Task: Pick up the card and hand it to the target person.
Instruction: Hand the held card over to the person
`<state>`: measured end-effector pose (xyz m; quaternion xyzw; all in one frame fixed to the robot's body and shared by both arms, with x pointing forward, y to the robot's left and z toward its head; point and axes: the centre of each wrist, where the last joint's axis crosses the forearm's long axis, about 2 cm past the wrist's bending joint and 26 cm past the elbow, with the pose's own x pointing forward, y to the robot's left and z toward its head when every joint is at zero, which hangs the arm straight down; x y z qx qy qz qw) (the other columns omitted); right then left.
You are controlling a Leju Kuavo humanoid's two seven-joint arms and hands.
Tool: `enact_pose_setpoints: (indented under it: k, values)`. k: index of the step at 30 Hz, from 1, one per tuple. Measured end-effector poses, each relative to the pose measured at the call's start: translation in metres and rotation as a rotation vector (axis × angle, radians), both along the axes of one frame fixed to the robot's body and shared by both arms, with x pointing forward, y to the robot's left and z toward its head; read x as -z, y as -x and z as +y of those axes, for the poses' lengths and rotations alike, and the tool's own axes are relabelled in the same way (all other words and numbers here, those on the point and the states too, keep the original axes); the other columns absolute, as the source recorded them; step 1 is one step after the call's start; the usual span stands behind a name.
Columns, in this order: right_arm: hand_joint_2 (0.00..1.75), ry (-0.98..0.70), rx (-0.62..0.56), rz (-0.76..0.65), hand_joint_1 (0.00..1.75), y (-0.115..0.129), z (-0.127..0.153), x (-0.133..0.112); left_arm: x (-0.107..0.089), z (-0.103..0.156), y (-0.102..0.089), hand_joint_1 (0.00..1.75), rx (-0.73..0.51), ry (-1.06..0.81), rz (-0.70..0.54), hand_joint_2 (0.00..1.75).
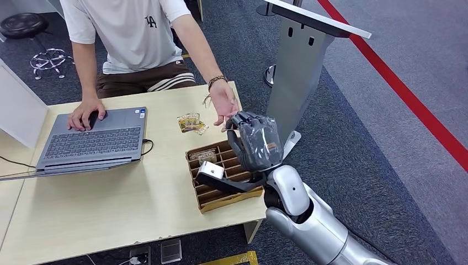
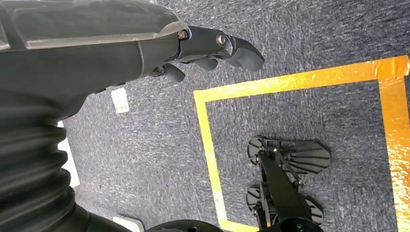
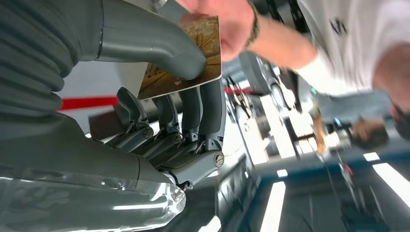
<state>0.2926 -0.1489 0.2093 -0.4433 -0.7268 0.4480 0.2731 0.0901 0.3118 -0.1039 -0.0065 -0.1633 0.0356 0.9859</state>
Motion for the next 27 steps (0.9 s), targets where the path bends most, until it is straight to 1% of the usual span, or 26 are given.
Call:
enact_pose_setpoints:
  k: [4, 8, 15, 23, 27]
  values:
    - [1.75, -0.009, -0.016, -0.103, 1.40, 0.0049, -0.0005, -0.0044, 0.0000, 0.0000, -0.0001, 0.00, 0.000, -0.002, 0.000, 1.75]
    - [1.75, -0.022, -0.035, -0.146, 1.40, 0.0068, -0.0015, -0.0037, 0.0000, -0.0001, 0.0002, 0.00, -0.002, -0.007, -0.001, 1.75]
    - [1.75, -0.044, -0.074, -0.129, 1.40, 0.0065, -0.0025, -0.0023, 0.0004, 0.0000, 0.0022, 0.00, -0.003, -0.009, -0.001, 1.75]
    - [1.75, -0.060, -0.081, -0.094, 1.40, 0.0049, -0.0033, 0.0010, 0.0008, -0.0002, 0.0038, 0.00, -0.005, -0.008, -0.003, 1.75]
    - [1.75, -0.066, -0.082, -0.072, 0.00, 0.0046, -0.0034, 0.0015, 0.0008, -0.0002, 0.0041, 0.00, -0.005, -0.008, -0.003, 1.75]
